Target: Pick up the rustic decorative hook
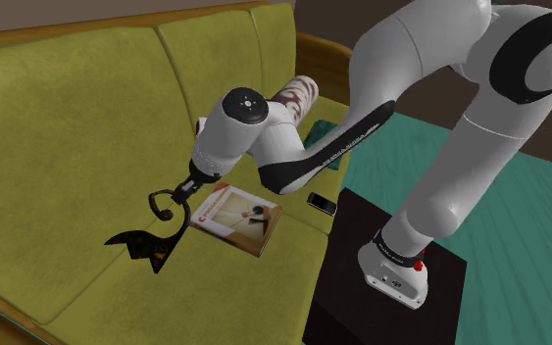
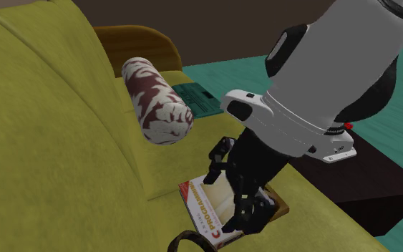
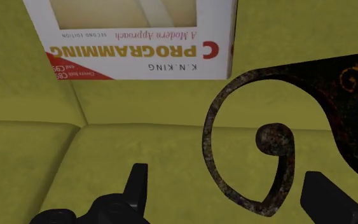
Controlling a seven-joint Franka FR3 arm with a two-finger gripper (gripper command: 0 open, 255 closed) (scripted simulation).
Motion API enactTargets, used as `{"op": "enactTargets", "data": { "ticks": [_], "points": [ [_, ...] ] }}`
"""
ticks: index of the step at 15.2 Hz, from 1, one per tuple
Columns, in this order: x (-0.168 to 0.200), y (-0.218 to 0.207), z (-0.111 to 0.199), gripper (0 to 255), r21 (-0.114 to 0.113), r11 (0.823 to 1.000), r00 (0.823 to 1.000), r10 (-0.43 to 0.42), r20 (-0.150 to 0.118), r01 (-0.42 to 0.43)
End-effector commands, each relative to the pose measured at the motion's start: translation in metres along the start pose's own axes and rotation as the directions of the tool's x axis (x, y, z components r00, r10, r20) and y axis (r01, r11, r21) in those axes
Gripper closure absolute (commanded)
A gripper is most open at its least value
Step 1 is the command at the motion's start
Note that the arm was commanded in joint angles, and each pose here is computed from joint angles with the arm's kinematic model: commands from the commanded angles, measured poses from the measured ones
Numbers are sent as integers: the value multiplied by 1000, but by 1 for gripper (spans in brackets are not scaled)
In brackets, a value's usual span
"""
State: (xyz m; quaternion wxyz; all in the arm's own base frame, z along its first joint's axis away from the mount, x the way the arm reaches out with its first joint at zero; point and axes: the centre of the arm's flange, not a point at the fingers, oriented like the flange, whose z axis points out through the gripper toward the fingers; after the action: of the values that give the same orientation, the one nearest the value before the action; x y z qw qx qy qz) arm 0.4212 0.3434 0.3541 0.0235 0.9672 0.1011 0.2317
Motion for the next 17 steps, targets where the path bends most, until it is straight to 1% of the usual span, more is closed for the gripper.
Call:
{"op": "enactTargets", "data": {
  "ticks": [1, 5, 6, 13, 15, 16, 17],
  "points": [
    [3, -18, 16, 0, 4, 1000, 999, -17, -33, 17],
    [12, -57, 44, 0, 10, 999, 995, -47, -87, 48],
    [13, -61, 47, 0, 11, 999, 995, -50, -92, 51],
    [-5, -64, 83, 0, 11, 999, 995, -50, -92, 51],
    [-5, -64, 83, 0, 11, 999, 995, -50, -92, 51],
    [-4, -64, 82, 255, 11, 999, 995, -50, -92, 51],
    [-4, -64, 82, 255, 11, 999, 995, -50, -92, 51]
  ]
}}
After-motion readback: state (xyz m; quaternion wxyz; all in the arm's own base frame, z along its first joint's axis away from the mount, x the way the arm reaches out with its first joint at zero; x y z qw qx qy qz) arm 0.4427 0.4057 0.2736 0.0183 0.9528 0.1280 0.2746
